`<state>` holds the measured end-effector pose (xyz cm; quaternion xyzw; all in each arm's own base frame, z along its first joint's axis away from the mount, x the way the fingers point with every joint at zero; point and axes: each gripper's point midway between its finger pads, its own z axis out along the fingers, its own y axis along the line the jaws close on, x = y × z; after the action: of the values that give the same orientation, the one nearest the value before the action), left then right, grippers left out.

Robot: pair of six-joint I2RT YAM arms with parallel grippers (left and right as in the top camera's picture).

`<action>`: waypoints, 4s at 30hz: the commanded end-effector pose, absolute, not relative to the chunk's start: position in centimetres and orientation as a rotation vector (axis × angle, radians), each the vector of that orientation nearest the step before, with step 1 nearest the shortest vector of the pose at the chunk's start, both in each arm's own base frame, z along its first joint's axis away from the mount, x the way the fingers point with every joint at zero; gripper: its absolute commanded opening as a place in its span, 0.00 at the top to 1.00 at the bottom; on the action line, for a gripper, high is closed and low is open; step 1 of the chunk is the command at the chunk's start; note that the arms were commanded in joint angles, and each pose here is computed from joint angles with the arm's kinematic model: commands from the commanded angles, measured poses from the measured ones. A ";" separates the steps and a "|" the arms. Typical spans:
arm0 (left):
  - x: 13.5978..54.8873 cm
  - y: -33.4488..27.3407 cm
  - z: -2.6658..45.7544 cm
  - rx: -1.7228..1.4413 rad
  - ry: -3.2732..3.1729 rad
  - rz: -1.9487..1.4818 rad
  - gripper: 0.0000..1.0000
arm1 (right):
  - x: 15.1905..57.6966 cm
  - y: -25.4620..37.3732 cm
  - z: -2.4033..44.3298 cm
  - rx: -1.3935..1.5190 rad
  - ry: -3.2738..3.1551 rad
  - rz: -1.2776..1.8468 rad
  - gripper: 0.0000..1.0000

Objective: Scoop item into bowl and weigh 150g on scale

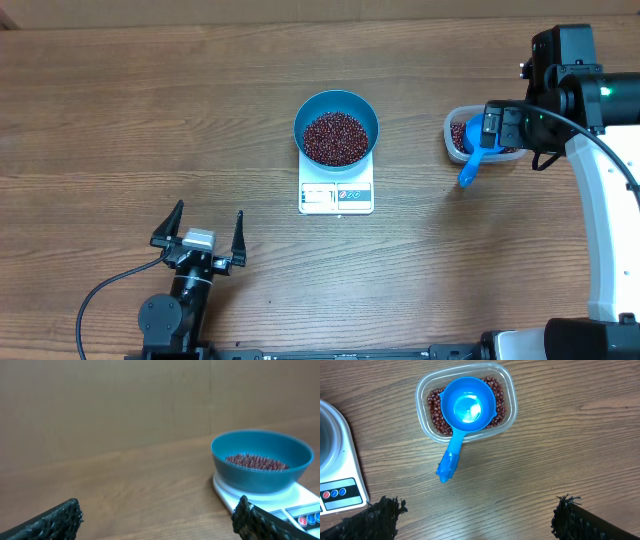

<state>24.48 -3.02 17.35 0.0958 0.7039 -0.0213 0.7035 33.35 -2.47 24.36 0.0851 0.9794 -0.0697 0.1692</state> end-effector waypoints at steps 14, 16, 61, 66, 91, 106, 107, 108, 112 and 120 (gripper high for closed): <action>24.6 -1.2 15.7 0.136 1.638 0.035 0.00 | 33.5 -2.7 25.7 0.233 2.738 -0.202 0.00; 24.6 -1.2 15.7 0.136 1.638 0.035 0.00 | 33.5 -2.7 25.7 0.233 2.738 -0.202 0.00; 24.6 -0.2 15.6 0.103 1.642 0.065 0.01 | 33.5 -2.7 25.7 0.233 2.738 -0.202 0.00; 24.6 -0.2 15.6 0.103 1.642 0.065 0.00 | 33.5 -2.7 25.7 0.233 2.738 -0.202 0.00; 24.6 -0.2 15.6 0.103 1.642 0.065 0.00 | 33.5 -2.7 25.7 0.233 2.738 -0.202 0.00; 24.6 -0.2 15.6 0.103 1.642 0.065 0.00 | 33.8 -2.6 26.0 0.233 2.718 -0.199 0.00; 24.6 -0.2 15.6 0.103 1.642 0.065 0.01 | 33.8 -2.6 26.2 0.233 2.713 -0.197 0.00; 24.6 -0.2 15.6 0.103 1.642 0.065 0.00 | 33.8 -2.6 26.2 0.234 2.710 -0.197 0.00; 24.6 -0.2 15.6 0.104 1.642 0.065 0.00 | 34.0 -2.7 26.6 0.234 2.690 -0.196 0.00; 24.6 -0.2 15.6 0.103 1.642 0.065 0.01 | 34.6 -0.4 30.2 0.191 2.532 0.002 0.00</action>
<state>24.63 -0.47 15.69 0.0501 0.7320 0.0235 0.6790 35.26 -1.52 26.82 0.0826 0.9654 -0.0360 0.2445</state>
